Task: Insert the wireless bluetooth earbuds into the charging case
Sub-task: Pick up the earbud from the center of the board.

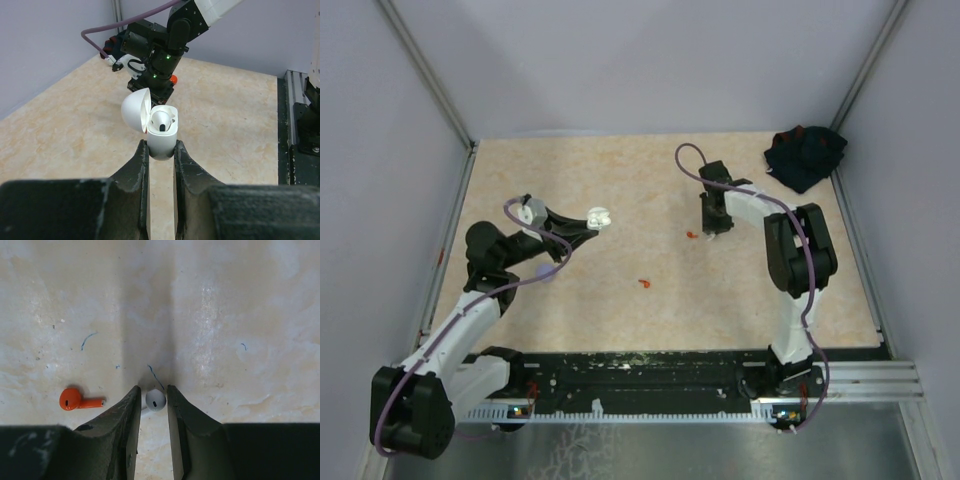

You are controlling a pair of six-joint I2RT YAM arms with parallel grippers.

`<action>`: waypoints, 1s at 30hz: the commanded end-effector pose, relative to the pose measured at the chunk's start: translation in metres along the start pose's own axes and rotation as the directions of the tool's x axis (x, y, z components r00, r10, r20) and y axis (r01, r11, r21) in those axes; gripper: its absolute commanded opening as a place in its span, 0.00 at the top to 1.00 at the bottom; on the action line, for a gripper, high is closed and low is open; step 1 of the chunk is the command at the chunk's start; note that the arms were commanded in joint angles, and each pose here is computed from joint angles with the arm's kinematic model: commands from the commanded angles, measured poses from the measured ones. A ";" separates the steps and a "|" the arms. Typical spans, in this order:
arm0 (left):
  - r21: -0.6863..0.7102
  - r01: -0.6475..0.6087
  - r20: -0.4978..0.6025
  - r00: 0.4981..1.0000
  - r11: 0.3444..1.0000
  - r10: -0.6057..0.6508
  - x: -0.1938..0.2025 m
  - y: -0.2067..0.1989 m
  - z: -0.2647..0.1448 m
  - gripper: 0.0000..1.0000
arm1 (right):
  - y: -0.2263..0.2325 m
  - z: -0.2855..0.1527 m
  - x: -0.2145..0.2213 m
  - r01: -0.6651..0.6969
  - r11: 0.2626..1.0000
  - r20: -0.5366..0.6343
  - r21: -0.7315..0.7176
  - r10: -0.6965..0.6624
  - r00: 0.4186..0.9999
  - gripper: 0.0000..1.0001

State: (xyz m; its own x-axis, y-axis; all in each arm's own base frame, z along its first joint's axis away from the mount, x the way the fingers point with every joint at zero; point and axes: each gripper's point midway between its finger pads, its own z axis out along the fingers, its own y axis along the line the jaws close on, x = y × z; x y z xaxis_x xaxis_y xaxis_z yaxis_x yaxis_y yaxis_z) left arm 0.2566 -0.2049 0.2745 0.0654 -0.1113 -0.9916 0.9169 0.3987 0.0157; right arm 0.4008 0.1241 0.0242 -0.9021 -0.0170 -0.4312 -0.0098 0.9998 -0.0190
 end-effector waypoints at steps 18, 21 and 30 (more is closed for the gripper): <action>0.037 -0.014 0.020 1.000 0.999 0.014 -0.009 -0.003 0.002 1.00 | 0.006 -0.007 0.009 0.010 0.999 -0.043 -0.049 -0.012 0.999 0.71; 0.043 -0.018 0.023 1.000 0.999 0.017 -0.009 -0.004 0.002 1.00 | 0.004 -0.008 0.011 0.012 0.999 -0.049 -0.045 -0.015 0.999 0.71; 0.061 0.001 0.032 0.999 0.998 -0.003 -0.010 -0.007 0.002 1.00 | 0.002 -0.011 0.019 0.014 0.999 -0.046 -0.050 -0.016 0.999 0.74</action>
State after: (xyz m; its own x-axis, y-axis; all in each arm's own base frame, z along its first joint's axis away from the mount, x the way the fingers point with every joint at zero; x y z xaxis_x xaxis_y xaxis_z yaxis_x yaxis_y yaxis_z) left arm 0.2536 -0.2086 0.2740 0.0459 -0.1238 -0.9912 0.9322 0.3619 -0.0021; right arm 0.3950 0.1278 0.0235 -0.9089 -0.0257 -0.4163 -0.0319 0.9995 0.0079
